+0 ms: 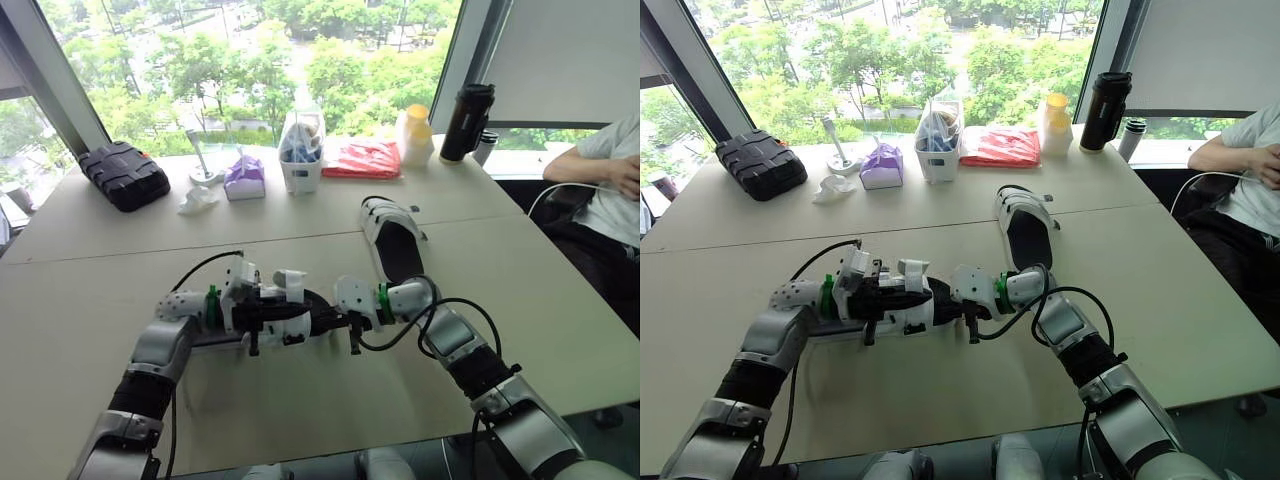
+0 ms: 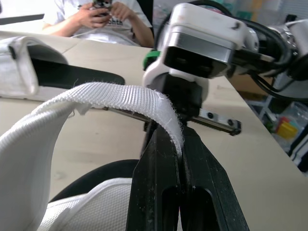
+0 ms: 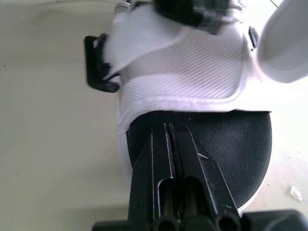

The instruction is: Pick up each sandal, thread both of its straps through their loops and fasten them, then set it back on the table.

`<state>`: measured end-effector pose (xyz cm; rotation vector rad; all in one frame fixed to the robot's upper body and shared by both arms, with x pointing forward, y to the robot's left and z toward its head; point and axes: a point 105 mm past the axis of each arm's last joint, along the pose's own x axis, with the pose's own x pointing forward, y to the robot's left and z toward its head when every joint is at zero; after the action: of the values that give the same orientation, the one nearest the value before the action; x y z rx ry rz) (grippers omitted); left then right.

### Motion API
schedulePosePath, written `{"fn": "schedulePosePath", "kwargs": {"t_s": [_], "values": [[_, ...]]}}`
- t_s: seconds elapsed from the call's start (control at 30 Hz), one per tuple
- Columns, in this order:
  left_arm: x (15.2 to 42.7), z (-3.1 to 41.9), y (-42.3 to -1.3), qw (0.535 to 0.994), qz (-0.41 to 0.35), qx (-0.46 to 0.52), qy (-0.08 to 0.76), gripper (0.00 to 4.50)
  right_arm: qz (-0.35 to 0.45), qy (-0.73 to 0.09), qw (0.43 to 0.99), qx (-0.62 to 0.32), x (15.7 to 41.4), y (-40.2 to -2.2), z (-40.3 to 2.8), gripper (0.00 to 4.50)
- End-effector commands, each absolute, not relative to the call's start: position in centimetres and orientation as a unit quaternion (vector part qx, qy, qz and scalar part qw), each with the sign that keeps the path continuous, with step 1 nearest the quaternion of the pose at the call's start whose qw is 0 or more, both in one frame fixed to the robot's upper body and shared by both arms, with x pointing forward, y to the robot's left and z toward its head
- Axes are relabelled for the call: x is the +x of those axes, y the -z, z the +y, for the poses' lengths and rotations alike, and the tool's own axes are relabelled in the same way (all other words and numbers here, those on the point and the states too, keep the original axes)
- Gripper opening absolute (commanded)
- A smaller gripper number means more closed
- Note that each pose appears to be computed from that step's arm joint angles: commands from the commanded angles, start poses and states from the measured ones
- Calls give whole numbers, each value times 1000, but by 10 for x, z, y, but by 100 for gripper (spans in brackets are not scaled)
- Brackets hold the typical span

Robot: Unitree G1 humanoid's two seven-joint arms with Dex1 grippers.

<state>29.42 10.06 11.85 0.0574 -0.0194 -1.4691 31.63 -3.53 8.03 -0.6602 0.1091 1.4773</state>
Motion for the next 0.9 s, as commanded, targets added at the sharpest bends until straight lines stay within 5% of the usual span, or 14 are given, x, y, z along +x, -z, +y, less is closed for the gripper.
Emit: {"fn": "schedulePosePath", "kwargs": {"t_s": [0.03,0.9], "values": [[290,104,-104,738,16,42,674,3,117,-665,670,-308,308,-46,-44,0],[305,114,-132,800,-95,4,592,3,119,-668,668,-307,306,-45,-43,0]]}}
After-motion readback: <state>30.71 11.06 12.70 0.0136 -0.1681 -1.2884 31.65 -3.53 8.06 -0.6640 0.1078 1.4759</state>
